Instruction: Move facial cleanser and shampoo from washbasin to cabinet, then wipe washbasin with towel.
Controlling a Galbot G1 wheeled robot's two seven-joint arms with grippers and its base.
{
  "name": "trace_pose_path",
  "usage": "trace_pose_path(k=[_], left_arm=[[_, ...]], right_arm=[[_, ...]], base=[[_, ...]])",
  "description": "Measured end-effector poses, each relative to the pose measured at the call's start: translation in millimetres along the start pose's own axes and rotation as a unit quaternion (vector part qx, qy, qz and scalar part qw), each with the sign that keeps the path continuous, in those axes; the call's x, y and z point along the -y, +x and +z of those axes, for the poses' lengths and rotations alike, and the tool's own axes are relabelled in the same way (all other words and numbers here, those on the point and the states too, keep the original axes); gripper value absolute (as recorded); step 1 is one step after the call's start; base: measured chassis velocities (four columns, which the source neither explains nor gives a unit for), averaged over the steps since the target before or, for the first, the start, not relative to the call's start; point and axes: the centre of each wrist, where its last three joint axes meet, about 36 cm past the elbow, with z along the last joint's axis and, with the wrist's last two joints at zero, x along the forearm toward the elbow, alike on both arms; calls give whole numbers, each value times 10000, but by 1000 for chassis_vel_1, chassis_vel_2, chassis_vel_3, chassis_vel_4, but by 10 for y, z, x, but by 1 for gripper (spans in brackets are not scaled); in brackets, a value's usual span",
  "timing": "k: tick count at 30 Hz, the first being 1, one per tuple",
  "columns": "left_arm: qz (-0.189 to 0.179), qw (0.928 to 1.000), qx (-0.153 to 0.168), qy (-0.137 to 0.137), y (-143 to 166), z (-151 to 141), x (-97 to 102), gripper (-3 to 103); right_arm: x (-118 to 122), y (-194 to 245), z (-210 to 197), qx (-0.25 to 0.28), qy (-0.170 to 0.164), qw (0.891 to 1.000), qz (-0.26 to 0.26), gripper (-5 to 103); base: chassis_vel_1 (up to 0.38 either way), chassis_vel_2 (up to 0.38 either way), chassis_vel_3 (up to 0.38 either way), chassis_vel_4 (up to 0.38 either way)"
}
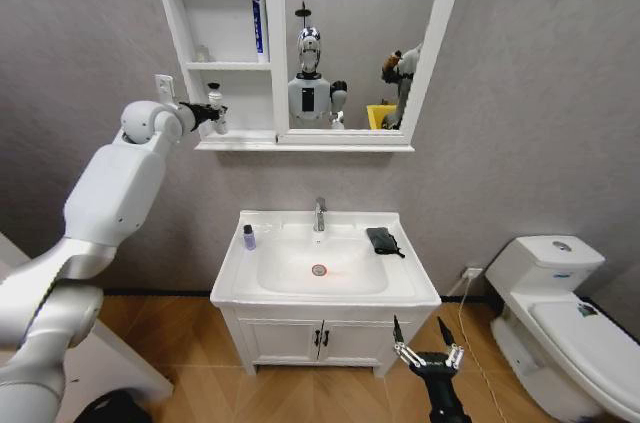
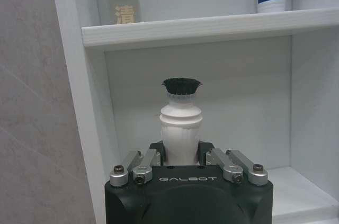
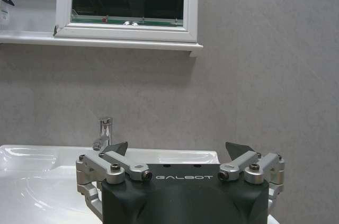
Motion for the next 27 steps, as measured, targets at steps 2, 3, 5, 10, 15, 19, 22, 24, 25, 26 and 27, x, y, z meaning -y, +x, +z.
trace_pose_path(k=[2, 3, 5, 10, 15, 19, 22, 24, 25, 26, 27], left_arm=[[-101, 9999, -3, 3, -151, -11, 18, 32], [-101, 9999, -3, 3, -151, -11, 18, 32], [-175, 9998, -23, 11, -233, -1, 19, 32], [-293, 9996, -56, 33, -343, 85, 5, 32], [-274, 9995, 38, 148, -427, 166, 43, 36], [-267, 9995, 65, 162, -442, 171, 64, 52], [-267, 9995, 134, 111, -384, 158, 52, 62], [-291, 9994, 179, 54, -330, 171, 33, 74], [-291, 9994, 179, 54, -330, 171, 33, 74], [-279, 9993, 258, -13, -241, 203, 32, 79], [-223, 9992, 320, -25, -145, 241, 44, 84]], right_arm=[[17, 2, 11, -8, -8, 10000, 14, 100], [17, 2, 11, -8, -8, 10000, 14, 100], [27, 10, 29, -25, -9, 10000, 21, 100], [37, 17, 44, -38, -28, 10000, 38, 100], [24, 10, 37, -46, -60, 10000, 31, 100], [17, 10, 37, -52, -68, 10000, 25, 100], [20, 17, 37, -53, -64, 10000, 22, 100], [19, 17, 37, -51, -66, 10000, 24, 100], [19, 17, 37, -51, -66, 10000, 24, 100], [14, 18, 38, -50, -73, 10000, 26, 100], [7, 19, 41, -50, -81, 10000, 26, 100]], base=[[0, 0, 0, 0], [0, 0, 0, 0], [0, 0, 0, 0], [0, 0, 0, 0], [0, 0, 0, 0], [0, 0, 0, 0], [0, 0, 0, 0], [0, 0, 0, 0], [0, 0, 0, 0], [0, 0, 0, 0], [0, 0, 0, 0]])
